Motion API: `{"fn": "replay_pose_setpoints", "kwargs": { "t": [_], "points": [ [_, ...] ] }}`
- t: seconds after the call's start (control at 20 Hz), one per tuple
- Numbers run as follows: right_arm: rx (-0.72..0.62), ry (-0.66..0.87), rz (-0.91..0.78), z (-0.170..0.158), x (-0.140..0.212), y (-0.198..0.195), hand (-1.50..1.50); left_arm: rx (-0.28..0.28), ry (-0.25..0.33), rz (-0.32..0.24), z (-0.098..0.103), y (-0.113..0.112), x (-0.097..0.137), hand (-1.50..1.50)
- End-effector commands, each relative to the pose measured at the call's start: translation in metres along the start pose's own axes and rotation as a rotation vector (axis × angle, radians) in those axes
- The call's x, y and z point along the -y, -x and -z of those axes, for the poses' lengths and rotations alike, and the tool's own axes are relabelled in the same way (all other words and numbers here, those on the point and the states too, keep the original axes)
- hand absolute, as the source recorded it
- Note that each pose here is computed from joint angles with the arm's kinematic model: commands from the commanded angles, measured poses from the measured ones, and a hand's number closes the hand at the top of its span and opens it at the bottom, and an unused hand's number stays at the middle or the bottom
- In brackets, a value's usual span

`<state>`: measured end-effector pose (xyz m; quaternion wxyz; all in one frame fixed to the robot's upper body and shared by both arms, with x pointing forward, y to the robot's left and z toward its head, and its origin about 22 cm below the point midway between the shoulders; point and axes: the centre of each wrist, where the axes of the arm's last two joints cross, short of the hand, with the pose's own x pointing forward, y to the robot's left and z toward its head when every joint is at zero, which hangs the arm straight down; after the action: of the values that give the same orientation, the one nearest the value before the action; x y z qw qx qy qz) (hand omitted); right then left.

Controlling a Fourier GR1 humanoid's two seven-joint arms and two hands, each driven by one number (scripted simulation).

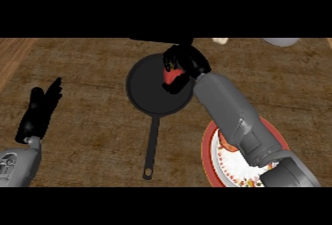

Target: Pick the bell pepper from the plate and place it in the pan

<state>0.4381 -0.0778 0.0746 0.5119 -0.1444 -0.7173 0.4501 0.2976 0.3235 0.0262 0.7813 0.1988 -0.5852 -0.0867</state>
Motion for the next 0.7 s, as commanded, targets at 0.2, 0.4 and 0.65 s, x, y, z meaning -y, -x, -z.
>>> {"fn": "replay_pose_setpoints", "kwargs": {
  "t": [0.2,0.4,0.65],
  "points": [
    [-0.06,-0.015,0.16,-0.013,-0.018,0.023,-1.5,0.038,0.057,0.01,0.008,-0.012,0.02,0.0],
    [-0.081,-0.067,0.209,-0.014,-0.02,0.024,-1.5,0.054,0.061,0.017,0.014,-0.019,0.026,0.0],
    [-0.067,-0.029,0.251,-0.023,-0.029,0.034,-1.5,0.063,0.093,0.03,0.015,-0.031,0.04,0.0]
  ]
}}
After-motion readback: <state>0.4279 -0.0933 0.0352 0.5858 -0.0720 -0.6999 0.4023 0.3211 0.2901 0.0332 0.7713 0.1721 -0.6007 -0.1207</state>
